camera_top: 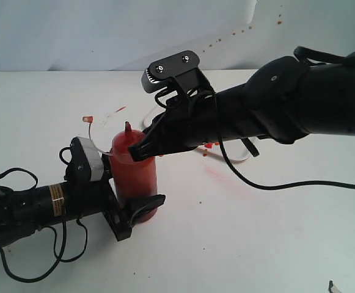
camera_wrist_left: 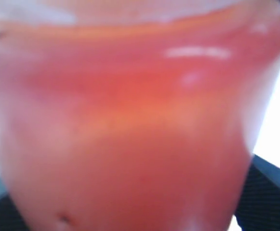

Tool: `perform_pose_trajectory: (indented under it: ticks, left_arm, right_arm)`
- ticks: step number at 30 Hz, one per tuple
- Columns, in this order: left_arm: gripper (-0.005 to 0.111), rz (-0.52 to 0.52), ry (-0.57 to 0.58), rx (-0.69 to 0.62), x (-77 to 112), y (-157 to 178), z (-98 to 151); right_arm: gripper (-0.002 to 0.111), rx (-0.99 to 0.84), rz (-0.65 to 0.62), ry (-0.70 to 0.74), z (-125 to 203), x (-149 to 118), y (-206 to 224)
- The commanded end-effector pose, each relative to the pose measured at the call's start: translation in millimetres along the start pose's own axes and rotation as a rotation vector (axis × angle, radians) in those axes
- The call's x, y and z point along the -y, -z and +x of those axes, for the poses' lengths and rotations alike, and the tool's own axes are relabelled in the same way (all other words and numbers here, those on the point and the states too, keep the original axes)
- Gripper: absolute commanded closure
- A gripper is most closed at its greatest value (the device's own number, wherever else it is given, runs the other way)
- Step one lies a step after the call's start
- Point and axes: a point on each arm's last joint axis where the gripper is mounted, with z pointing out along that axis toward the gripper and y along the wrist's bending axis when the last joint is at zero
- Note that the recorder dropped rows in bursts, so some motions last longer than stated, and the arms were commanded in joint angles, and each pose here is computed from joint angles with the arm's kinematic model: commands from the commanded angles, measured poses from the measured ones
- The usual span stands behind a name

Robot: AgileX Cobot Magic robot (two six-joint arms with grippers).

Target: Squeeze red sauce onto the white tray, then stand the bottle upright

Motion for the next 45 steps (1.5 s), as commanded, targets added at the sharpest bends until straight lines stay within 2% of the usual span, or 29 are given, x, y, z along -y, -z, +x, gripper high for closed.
perform_pose_trajectory:
  ticks: [1,7,11,15,20,24,27,32,38,42,45]
  left_arm:
    - [0.025,-0.033,-0.013,0.031,-4.0,-0.9,-5.0]
    - [0.022,-0.041,0.001,0.020,-4.4,-0.6,-3.8]
    - [0.003,-0.053,0.006,0.014,-5.3,-0.1,-4.0]
    - [0.002,-0.063,0.001,0.012,-5.9,0.2,-3.7]
    - [0.002,-0.077,-0.040,0.017,-4.4,10.1,-15.3]
    - [0.002,-0.157,-0.040,-0.017,-12.9,32.8,-24.9]
    - [0.002,-0.211,0.018,-0.031,-16.2,49.9,-28.8]
    - [0.002,-0.268,0.012,-0.001,-15.2,75.2,-41.6]
    - [0.002,-0.184,-0.030,0.016,0.4,82.7,-56.4]
    - [0.002,-0.193,-0.038,0.020,7.6,90.1,-62.9]
    - [0.002,-0.267,-0.046,0.021,8.3,99.2,-71.9]
  right_arm:
    - [0.108,0.026,0.022,0.005,-4.4,0.8,1.8]
    - [0.108,0.031,0.032,0.005,-4.9,1.7,1.8]
    - [0.108,0.041,0.047,0.005,-6.0,2.9,2.4]
    - [0.108,0.052,0.067,0.004,-7.1,5.4,2.8]
    - [0.108,0.063,0.088,0.011,-8.3,7.1,3.4]
    - [0.108,0.114,0.162,0.011,-12.9,12.3,10.7]
    - [0.108,0.162,0.226,0.012,-15.8,15.6,22.6]
    - [0.108,0.273,0.375,0.010,-19.7,22.6,53.2]
    - [0.108,0.380,0.552,0.001,-15.6,31.2,85.1]
    - [0.108,0.450,0.761,-0.010,-8.6,43.9,105.5]
    - [0.108,0.459,0.971,-0.039,3.5,56.8,117.0]
